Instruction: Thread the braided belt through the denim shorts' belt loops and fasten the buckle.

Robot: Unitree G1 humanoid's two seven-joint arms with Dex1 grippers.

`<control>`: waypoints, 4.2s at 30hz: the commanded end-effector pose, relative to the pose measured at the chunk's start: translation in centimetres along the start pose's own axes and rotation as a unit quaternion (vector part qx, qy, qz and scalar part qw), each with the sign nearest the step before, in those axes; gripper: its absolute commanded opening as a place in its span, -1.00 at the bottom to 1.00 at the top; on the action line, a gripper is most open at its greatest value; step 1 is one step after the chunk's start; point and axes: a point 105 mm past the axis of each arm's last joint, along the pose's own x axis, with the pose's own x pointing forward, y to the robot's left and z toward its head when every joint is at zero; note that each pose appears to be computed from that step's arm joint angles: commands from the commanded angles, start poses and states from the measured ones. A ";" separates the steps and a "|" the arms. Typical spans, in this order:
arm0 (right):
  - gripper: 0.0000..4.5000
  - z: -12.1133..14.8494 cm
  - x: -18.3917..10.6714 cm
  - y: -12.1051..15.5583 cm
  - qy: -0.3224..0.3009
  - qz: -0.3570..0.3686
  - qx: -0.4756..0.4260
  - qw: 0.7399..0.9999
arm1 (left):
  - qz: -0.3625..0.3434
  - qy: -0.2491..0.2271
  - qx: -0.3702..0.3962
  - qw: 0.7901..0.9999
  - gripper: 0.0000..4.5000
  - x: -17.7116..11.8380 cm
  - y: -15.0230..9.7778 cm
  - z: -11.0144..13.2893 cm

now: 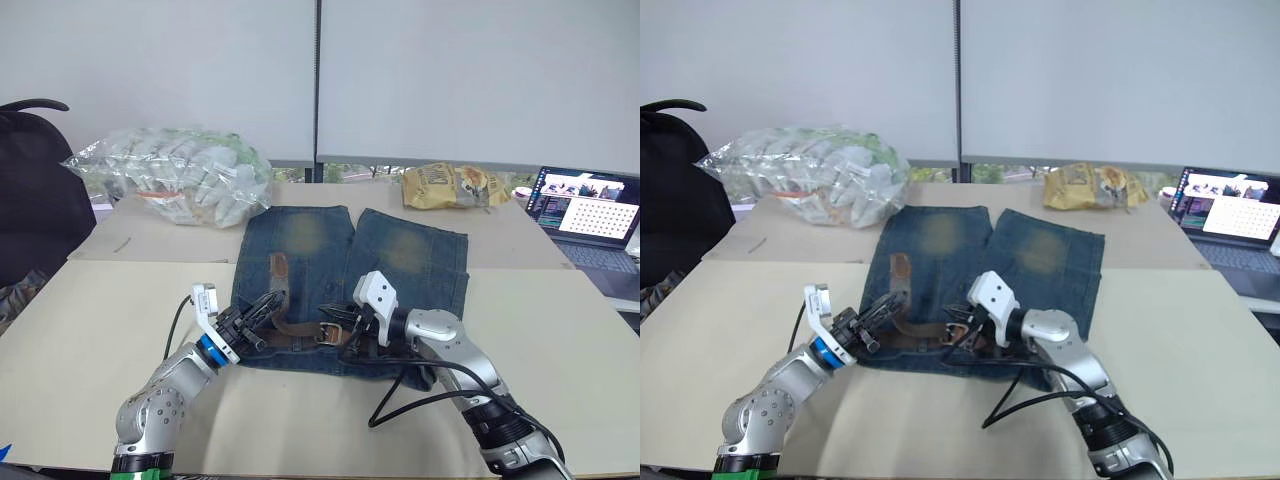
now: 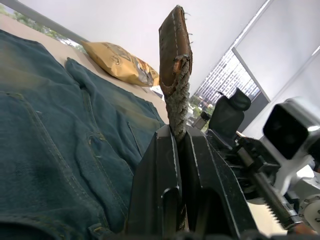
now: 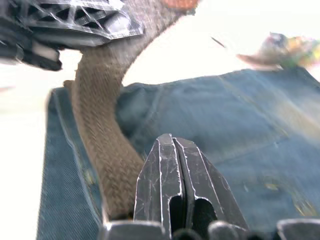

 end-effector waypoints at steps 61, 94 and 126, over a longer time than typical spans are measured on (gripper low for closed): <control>-1.00 -8.8 0.1 3.7 0.255 0.093 0.036 0.962 | 0.097 -0.087 0.088 0.988 -1.00 1.8 2.0 4.8; -1.00 -10.1 0.4 4.7 0.295 0.072 0.073 0.950 | -0.335 -0.021 -0.132 0.933 -1.00 10.5 -11.3 2.4; -1.00 -1.4 -4.5 -1.1 0.020 -0.113 0.093 0.989 | -0.171 0.021 0.105 0.980 -1.00 10.9 -4.9 0.1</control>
